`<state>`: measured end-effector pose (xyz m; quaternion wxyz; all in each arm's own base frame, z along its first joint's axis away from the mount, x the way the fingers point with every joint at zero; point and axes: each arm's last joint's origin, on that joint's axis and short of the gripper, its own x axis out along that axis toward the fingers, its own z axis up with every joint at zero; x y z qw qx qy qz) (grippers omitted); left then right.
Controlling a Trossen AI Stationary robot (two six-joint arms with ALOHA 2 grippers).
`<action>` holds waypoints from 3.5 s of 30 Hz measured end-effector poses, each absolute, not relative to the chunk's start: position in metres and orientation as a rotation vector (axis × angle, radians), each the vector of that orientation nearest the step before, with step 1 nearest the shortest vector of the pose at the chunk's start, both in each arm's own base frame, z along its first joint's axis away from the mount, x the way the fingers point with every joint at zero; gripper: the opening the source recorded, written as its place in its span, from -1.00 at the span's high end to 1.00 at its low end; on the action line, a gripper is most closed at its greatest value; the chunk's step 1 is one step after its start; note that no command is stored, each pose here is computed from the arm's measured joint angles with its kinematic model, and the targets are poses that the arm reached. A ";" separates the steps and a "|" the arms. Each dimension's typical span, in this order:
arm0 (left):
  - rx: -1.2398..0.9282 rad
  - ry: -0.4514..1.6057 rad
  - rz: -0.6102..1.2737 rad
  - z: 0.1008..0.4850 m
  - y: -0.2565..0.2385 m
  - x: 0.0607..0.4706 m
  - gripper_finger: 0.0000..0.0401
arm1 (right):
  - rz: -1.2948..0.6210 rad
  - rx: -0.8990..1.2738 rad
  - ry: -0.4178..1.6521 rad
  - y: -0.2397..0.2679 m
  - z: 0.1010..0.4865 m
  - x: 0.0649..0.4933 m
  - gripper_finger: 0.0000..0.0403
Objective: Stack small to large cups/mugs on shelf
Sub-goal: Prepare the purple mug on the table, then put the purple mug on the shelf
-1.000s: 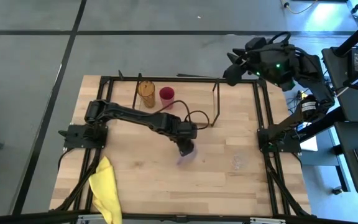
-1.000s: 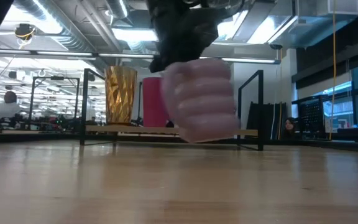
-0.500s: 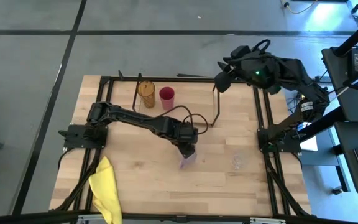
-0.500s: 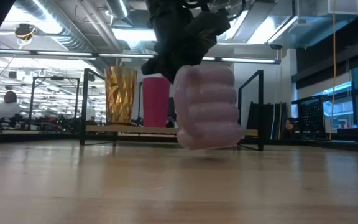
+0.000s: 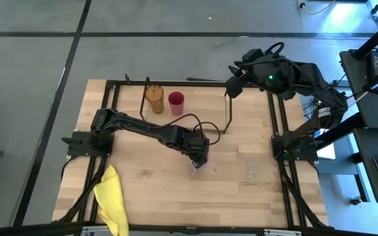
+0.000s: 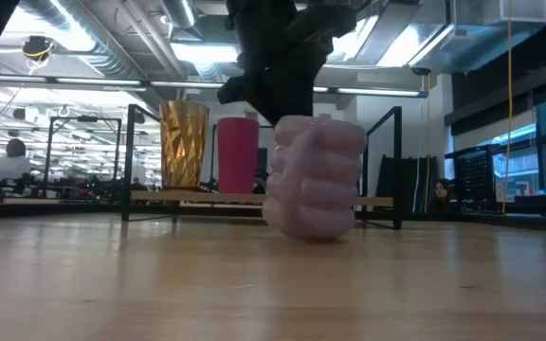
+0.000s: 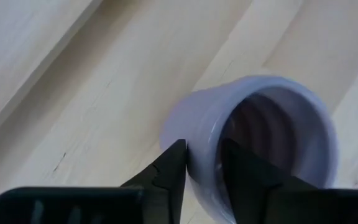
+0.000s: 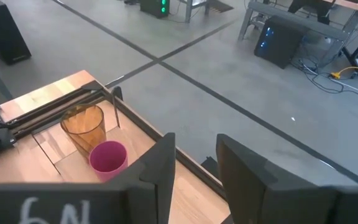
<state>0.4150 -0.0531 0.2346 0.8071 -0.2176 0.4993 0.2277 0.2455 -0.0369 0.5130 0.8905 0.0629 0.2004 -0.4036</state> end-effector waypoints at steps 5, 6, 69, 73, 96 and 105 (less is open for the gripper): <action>-0.427 1.068 0.526 0.241 -0.051 0.414 0.48 | -0.823 0.133 0.414 -0.034 0.514 0.243 0.41; -0.418 1.070 0.536 0.242 -0.051 0.413 0.48 | -0.818 0.132 0.416 -0.033 0.515 0.242 0.41; -0.257 0.733 0.564 0.316 -0.119 0.173 0.49 | -0.515 0.802 1.194 0.042 0.269 0.398 0.41; -0.220 0.757 0.580 0.314 -0.116 0.170 0.49 | -0.535 0.817 1.162 0.042 0.268 0.400 0.41; -0.166 0.806 0.575 0.301 -0.104 0.153 0.49 | -0.564 0.843 1.208 0.043 0.225 0.415 0.41; -0.220 0.779 0.561 0.297 -0.100 0.145 0.49 | -0.604 0.741 1.236 0.029 0.222 0.412 0.42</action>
